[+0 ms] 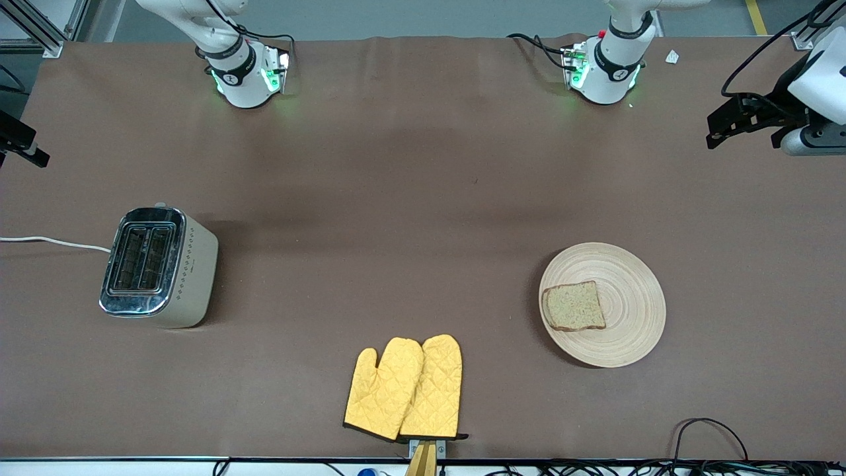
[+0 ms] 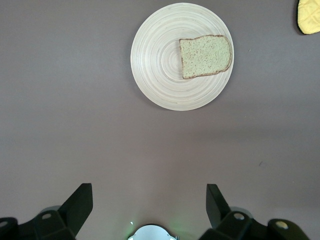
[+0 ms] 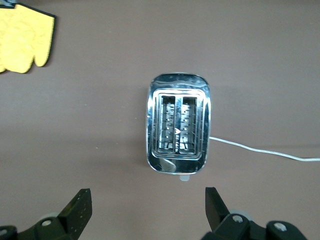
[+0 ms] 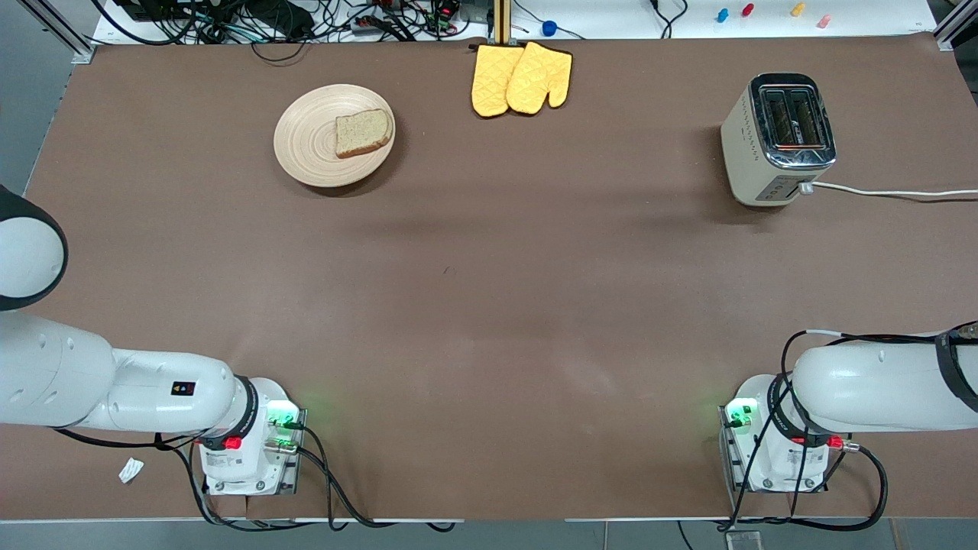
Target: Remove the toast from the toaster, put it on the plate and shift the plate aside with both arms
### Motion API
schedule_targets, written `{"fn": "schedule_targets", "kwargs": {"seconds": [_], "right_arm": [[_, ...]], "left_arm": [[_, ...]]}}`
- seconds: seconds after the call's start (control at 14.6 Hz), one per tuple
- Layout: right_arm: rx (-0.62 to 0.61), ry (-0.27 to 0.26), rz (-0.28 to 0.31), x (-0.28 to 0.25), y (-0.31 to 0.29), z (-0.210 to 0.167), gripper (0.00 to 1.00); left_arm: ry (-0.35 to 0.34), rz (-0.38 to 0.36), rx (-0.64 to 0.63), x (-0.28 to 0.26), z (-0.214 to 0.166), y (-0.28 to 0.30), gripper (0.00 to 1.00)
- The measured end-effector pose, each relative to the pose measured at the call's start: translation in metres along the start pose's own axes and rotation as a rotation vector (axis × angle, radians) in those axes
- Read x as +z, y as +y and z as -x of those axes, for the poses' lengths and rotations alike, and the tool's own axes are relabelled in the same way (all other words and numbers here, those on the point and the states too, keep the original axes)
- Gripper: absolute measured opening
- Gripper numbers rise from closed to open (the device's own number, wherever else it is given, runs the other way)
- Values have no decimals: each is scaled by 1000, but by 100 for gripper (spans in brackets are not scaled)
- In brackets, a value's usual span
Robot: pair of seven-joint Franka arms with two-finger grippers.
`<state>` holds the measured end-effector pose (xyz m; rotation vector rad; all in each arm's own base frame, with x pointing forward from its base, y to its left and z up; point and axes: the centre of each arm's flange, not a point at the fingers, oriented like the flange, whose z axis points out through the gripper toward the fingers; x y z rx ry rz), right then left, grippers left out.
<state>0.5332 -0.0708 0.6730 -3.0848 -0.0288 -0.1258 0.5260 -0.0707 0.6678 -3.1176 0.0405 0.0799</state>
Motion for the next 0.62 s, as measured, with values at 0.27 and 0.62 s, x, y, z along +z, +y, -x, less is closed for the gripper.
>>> {"fn": "schedule_targets", "kwargs": {"seconds": [0.27,0.62], "right_arm": [[24,-12,39,2,-19,-2,100],[30,-65,51,7,-29,3,100]], "left_arm": [[2,0,-2,-1,0,-1,100],[-1,1,-10,0,-1,-6,100]]}}
